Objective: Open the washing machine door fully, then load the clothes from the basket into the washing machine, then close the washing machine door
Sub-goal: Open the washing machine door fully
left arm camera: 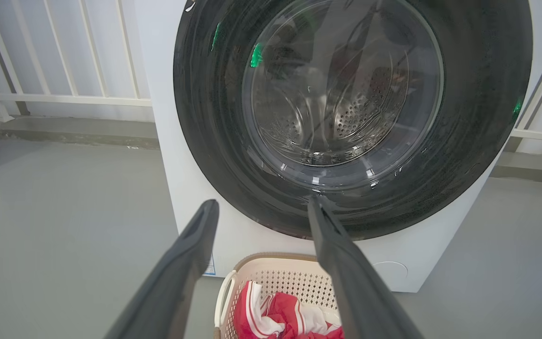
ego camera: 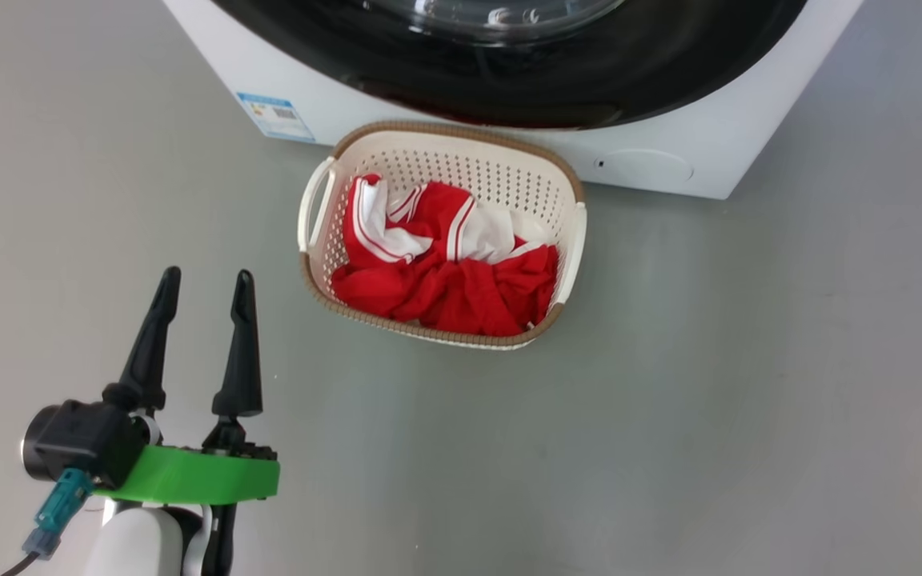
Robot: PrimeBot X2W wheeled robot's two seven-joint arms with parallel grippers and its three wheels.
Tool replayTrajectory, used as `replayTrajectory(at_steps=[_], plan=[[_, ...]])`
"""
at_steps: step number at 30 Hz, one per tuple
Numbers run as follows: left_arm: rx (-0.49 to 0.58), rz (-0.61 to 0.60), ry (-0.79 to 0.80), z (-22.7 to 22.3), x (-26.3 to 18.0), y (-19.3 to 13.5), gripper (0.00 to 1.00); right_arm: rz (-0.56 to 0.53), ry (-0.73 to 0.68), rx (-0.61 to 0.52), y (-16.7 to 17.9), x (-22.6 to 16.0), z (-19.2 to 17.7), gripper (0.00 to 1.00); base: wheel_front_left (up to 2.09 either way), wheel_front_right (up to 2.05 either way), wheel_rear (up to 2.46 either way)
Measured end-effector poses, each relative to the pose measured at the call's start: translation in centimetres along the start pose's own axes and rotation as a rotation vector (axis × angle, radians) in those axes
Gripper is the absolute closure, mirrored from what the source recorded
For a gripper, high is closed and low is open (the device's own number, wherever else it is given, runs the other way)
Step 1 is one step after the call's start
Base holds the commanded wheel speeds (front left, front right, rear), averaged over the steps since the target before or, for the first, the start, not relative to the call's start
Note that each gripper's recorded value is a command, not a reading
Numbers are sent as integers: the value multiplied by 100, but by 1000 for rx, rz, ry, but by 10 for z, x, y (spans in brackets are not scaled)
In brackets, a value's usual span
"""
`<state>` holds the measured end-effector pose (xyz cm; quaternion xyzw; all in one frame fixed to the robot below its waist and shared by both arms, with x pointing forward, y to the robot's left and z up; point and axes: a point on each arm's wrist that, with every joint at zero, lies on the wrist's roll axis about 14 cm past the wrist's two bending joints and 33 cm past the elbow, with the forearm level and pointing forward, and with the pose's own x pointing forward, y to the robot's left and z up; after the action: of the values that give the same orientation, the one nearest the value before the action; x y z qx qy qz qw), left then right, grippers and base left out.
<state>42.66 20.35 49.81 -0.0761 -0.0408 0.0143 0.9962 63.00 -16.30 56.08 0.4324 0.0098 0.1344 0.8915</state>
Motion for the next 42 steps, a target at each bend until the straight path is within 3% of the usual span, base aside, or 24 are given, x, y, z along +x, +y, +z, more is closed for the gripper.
replayTrajectory(at_steps=[6, 18, 42], plan=[[5, 17, 14, -6, 4, 4, 0, 52, 133, 170, 11, 21, -22, 100, 0, 0, 0], [5, 44, 34, -16, 10, 12, 0, 106, 308, 343, 15, 49, -47, 100, 0, 0, 0], [0, 98, 32, -14, 8, 24, 0, 142, 448, 370, 32, 79, -75, 100, 0, 0, 0]])
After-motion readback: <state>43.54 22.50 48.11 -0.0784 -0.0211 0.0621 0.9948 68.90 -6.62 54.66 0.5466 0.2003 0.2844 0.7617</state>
